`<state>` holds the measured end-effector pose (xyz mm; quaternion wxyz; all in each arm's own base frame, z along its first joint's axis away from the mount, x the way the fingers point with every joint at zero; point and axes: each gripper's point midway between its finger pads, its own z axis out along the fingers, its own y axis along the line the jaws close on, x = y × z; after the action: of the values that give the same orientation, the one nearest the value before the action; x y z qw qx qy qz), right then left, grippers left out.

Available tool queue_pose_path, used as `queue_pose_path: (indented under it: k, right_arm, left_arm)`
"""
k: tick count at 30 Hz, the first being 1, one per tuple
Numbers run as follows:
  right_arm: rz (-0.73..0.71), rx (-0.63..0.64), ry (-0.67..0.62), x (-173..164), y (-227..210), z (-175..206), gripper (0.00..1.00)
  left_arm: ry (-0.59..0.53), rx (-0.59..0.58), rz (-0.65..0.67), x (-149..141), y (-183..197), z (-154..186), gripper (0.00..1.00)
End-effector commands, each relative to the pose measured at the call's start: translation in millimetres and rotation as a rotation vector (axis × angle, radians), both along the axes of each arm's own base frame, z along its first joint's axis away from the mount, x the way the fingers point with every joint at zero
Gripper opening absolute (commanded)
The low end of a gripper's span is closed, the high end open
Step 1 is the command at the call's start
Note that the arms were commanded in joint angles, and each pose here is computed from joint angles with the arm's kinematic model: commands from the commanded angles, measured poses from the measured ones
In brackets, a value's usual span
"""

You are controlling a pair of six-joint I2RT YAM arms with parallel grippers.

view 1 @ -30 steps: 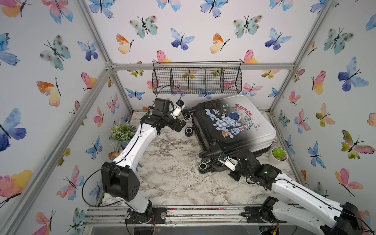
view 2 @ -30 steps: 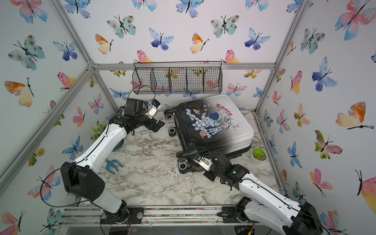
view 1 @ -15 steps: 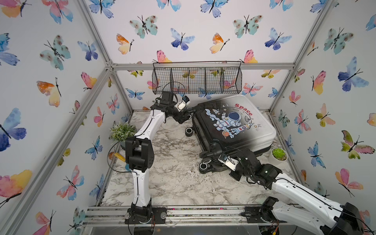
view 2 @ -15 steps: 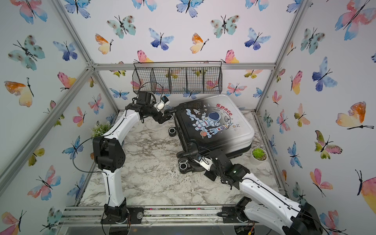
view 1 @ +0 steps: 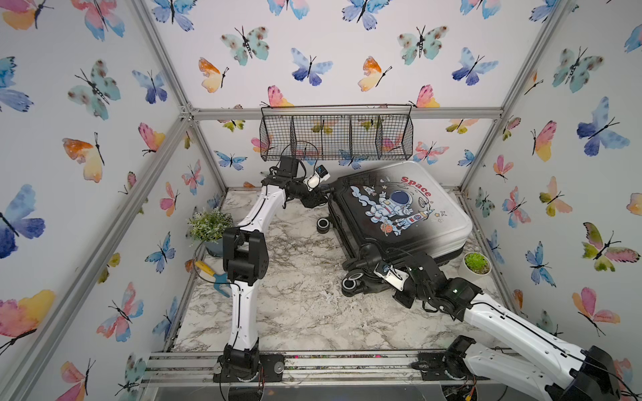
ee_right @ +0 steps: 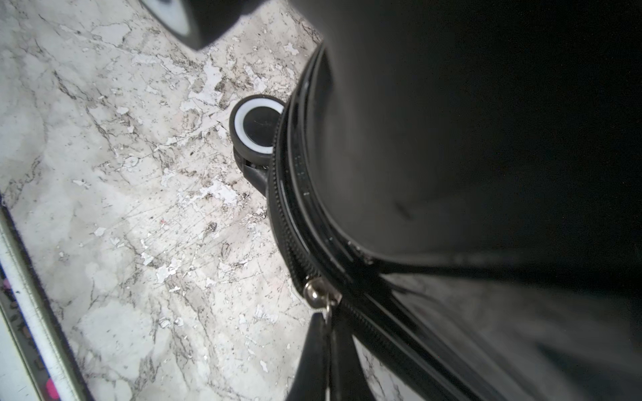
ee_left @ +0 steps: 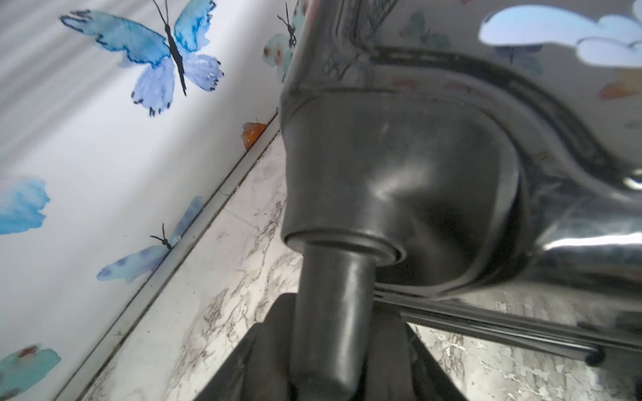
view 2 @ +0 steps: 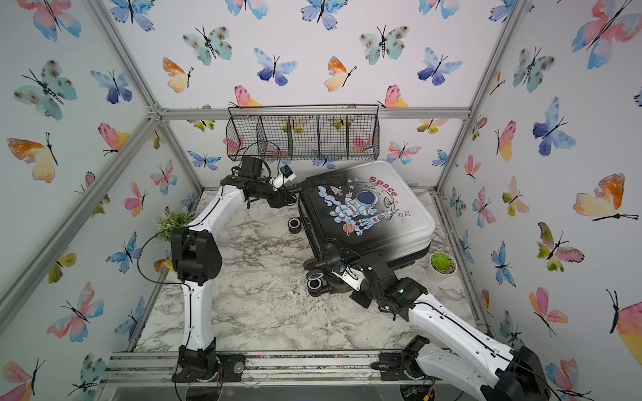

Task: Close the suitcase zippers
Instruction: Pick up the suitcase from the center of the board.

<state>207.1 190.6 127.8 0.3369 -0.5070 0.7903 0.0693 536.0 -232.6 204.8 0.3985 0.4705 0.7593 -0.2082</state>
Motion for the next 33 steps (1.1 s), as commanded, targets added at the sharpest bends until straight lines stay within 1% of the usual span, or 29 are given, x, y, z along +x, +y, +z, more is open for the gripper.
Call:
queue_pose_path:
  k: [1,2,4,6,7,9,10,11,14,18,19,21,25,27,30,33]
  right_arm:
    - [-0.08,0.013,-0.101,25,-5,25,0.02]
    - [-0.079,0.011,-0.096,25,-5,24,0.02]
    - [-0.072,0.01,-0.095,24,-5,23,0.02]
    - [-0.068,0.006,-0.093,24,-5,23,0.02]
    - [-0.068,0.006,-0.093,24,-5,22,0.02]
    - [-0.044,0.008,-0.081,20,-3,20,0.02]
    - [-0.025,0.013,-0.07,17,-1,19,0.01]
    - [0.003,0.011,-0.057,13,1,18,0.01]
    - [0.037,0.048,-0.03,4,7,16,0.01]
    - [0.09,0.072,-0.043,-12,20,16,0.01]
    - [0.105,0.066,-0.047,-16,24,15,0.01]
    - [0.113,0.096,-0.057,-18,32,20,0.01]
    - [0.112,0.254,-0.046,-23,62,41,0.01]
    - [0.131,0.308,-0.046,-33,79,47,0.01]
    - [0.16,0.363,-0.09,-45,104,60,0.01]
    - [0.141,0.496,-0.133,-44,118,94,0.01]
  left_arm:
    - [0.065,-0.038,-0.061,-15,-13,-6,0.38]
    - [0.064,-0.039,-0.061,-15,-13,-5,0.34]
    - [0.059,-0.037,-0.062,-16,-13,-3,0.3]
    - [0.07,-0.024,-0.055,-18,-11,-7,0.27]
    - [0.081,-0.015,-0.052,-19,-9,-10,0.23]
    - [0.105,-0.006,-0.04,-21,-7,-15,0.11]
    - [0.119,-0.01,-0.027,-22,-7,-15,0.03]
    - [0.135,-0.019,-0.002,-20,-7,-14,0.0]
    - [0.176,-0.022,0.106,-13,-1,-6,0.0]
    - [0.203,0.073,0.287,-14,10,-6,0.0]
    - [0.215,0.079,0.328,-16,11,-5,0.0]
    - [0.24,0.076,0.413,-19,14,-1,0.0]
    - [0.268,0.085,0.527,-33,18,5,0.0]
    - [0.277,0.073,0.562,-39,18,13,0.0]
    - [0.29,0.082,0.617,-47,24,23,0.0]
    - [0.307,0.082,0.68,-54,34,39,0.0]
